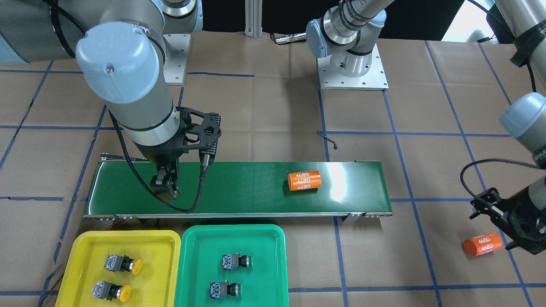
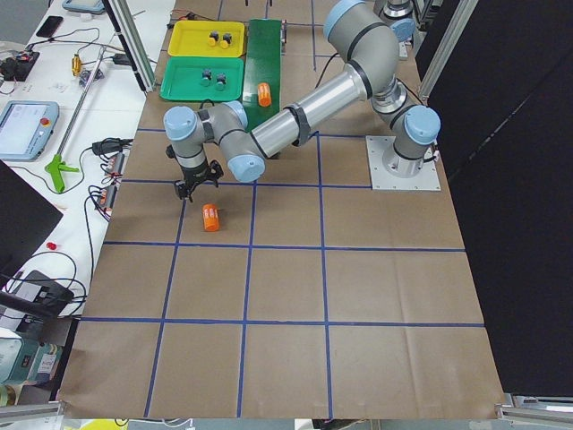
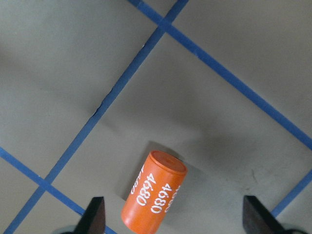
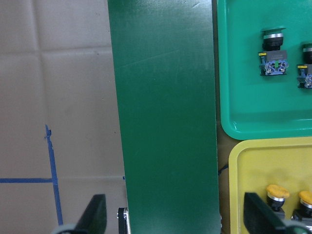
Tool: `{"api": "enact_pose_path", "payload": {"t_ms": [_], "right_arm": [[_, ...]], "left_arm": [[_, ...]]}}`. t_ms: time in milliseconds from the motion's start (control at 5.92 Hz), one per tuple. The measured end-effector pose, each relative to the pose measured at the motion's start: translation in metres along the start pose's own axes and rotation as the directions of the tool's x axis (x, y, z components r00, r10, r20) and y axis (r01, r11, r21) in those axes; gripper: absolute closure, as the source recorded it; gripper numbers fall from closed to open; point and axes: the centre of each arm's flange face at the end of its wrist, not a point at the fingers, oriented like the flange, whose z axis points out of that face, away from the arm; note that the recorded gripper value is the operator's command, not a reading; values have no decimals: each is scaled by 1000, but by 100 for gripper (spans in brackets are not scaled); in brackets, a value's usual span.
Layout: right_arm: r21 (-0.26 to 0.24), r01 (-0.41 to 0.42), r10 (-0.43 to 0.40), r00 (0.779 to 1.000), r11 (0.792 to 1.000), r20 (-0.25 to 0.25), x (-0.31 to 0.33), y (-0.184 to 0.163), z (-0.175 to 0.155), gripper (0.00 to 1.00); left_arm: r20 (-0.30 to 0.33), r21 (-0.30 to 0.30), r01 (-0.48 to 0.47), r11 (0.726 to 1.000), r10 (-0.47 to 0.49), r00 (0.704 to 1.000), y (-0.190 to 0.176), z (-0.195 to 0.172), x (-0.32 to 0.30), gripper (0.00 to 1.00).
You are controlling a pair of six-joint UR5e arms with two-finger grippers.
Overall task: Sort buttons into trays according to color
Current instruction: 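Grasp the second orange cylinder with left while right hovers over trays, then carry the cylinder onto the belt with left while right lowers to belt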
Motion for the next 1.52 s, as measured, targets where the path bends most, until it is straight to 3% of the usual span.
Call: {"api": "enact_pose_path", "payload": {"t_ms": [338,506,675,844,1013,1181,1519], "right_arm": [[-5,18,-18,1000,1000,22,-13,4,8,0],[-8,42,-42,998,999,42,-23,6,23,0],[-19,59,-59,998,998,12,-32,10,37,0],[-34,65,-67,996,997,-53,-35,12,47,0],[-36,65,-68,993,997,-94,-34,12,52,0],[-32,58,-62,992,998,-113,-34,13,49,0],[1,49,-48,990,999,-136,-42,15,32,0]], "left_arm": [[-31,-73,-42,996,40,999,12,43,-12,3],[-52,-86,-62,994,57,997,14,60,-14,17],[-67,-91,-76,993,70,995,15,73,-14,59],[-73,-91,-92,992,86,994,15,79,-15,93],[-73,-90,-103,991,96,993,15,78,-15,100],[-75,-73,-115,991,110,991,11,68,-12,100],[-112,-27,-192,981,188,976,-17,14,20,100]]}}
